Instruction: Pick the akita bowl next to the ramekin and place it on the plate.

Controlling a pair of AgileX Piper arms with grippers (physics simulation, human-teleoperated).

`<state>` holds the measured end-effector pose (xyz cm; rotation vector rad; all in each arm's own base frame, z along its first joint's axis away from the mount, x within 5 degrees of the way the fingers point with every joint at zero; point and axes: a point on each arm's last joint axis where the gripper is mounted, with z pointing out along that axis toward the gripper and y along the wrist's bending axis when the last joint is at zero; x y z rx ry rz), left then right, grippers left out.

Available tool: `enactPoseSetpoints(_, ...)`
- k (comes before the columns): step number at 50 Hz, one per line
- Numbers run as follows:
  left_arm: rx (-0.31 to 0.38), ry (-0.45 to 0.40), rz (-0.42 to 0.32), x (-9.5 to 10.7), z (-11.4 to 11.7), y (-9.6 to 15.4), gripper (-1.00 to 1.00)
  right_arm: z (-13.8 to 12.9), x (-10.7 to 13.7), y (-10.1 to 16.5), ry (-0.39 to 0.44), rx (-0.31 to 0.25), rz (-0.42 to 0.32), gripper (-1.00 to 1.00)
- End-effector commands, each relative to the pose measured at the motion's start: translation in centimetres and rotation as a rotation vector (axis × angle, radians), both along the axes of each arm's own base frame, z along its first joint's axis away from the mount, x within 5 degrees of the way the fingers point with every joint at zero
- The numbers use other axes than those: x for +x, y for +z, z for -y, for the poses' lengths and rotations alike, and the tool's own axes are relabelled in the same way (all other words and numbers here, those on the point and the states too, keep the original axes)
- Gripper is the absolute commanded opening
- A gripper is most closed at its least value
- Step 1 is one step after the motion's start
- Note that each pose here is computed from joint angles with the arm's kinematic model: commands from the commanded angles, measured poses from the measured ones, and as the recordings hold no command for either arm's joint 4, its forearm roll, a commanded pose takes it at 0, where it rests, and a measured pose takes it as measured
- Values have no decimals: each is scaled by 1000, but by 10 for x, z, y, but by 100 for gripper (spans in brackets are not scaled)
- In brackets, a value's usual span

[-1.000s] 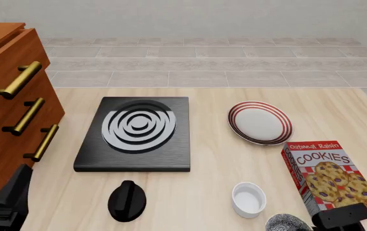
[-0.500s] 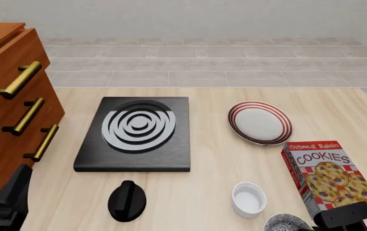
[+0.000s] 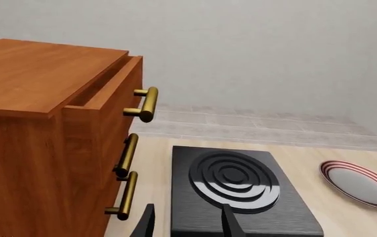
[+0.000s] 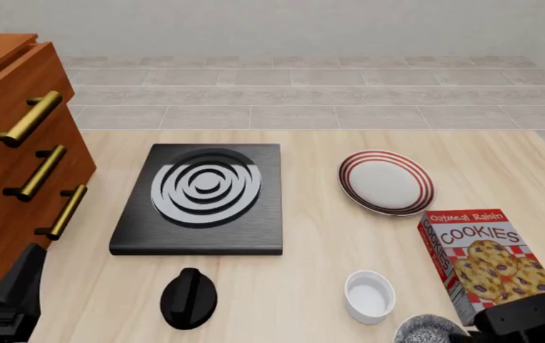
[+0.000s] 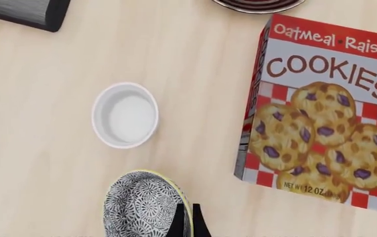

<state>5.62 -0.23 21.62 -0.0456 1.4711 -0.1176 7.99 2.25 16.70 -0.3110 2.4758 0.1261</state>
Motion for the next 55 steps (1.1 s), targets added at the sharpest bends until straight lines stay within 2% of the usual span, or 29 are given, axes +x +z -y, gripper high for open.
enactPoseSetpoints(1, 2, 0, -2, 0, 0, 0, 100, -1, 1, 12, -5, 12, 20, -100)
enactPoseSetpoints(22, 6, 0, -5, 3, 0, 0, 100, -3, 9, 37, -14, 37, 68, -100)
enactPoseSetpoints(33, 7, 1, -5, 3, 0, 0, 100, -4, 14, 59, -45, 69, 111, -100)
enactPoseSetpoints(55, 5, 2, -4, 1, 0, 0, 100, -6, 26, 81, -104, 130, 160, -100)
